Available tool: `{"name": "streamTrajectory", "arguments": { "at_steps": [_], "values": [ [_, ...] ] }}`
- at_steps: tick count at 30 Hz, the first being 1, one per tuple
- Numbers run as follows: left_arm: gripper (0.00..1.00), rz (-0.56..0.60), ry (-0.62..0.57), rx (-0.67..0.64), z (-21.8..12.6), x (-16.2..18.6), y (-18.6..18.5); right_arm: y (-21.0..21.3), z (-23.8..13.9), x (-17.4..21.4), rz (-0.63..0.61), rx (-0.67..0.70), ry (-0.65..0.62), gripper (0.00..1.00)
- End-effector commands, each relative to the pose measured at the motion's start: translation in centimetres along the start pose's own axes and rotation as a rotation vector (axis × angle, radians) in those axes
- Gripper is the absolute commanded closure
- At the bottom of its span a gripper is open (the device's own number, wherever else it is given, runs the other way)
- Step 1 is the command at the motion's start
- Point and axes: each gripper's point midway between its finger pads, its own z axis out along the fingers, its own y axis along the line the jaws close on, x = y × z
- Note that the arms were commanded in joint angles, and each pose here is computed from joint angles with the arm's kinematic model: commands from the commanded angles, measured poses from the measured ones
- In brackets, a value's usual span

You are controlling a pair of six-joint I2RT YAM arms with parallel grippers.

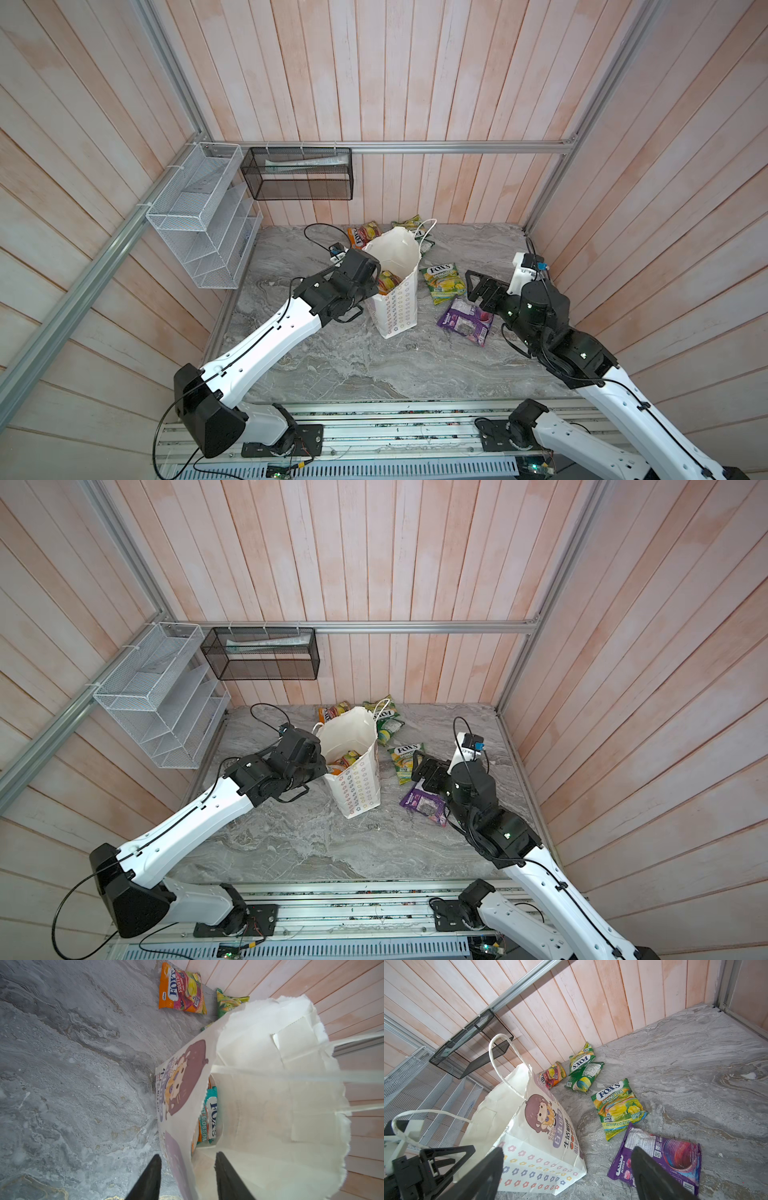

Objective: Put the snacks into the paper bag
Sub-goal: 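Grasp the paper bag rim with the left gripper while the right gripper moves away, then lower the right gripper onto the purple snack bag and grasp it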

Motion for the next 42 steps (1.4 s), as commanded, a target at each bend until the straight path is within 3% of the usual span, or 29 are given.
{"name": "streamTrajectory", "arguments": {
  "at_steps": [1,5,7,12,21,35,42],
  "values": [
    [0.71,-0.028,-0.040,0.038,-0.2,-2.0,-1.1,-0.3,0.0,-0.1,-0.027,-0.001,-0.017,0.04],
    [0.94,-0.030,-0.037,0.037,0.4,-3.2,-0.9,-0.5,0.0,-0.2,-0.038,-0.009,-0.032,0.03],
    [1.00,-0.028,-0.034,0.053,0.8,-4.0,-0.8,-0.8,0.3,0.1,-0.042,-0.003,-0.022,0.02],
    [1.00,-0.009,-0.032,0.153,1.7,-6.9,-1.5,-1.1,1.4,1.3,-0.036,-0.010,0.035,0.02],
    [1.00,0.073,-0.134,0.174,2.2,-12.9,-0.9,-4.0,4.8,4.8,0.035,0.049,0.144,0.02],
    [1.00,0.107,-0.105,0.309,1.3,-11.5,0.6,-16.9,7.0,12.6,0.319,0.284,0.229,0.02],
    [1.00,0.147,-0.168,0.306,-0.2,-12.1,1.5,-22.0,5.8,12.9,0.397,0.444,0.165,0.03]
  ]
}}
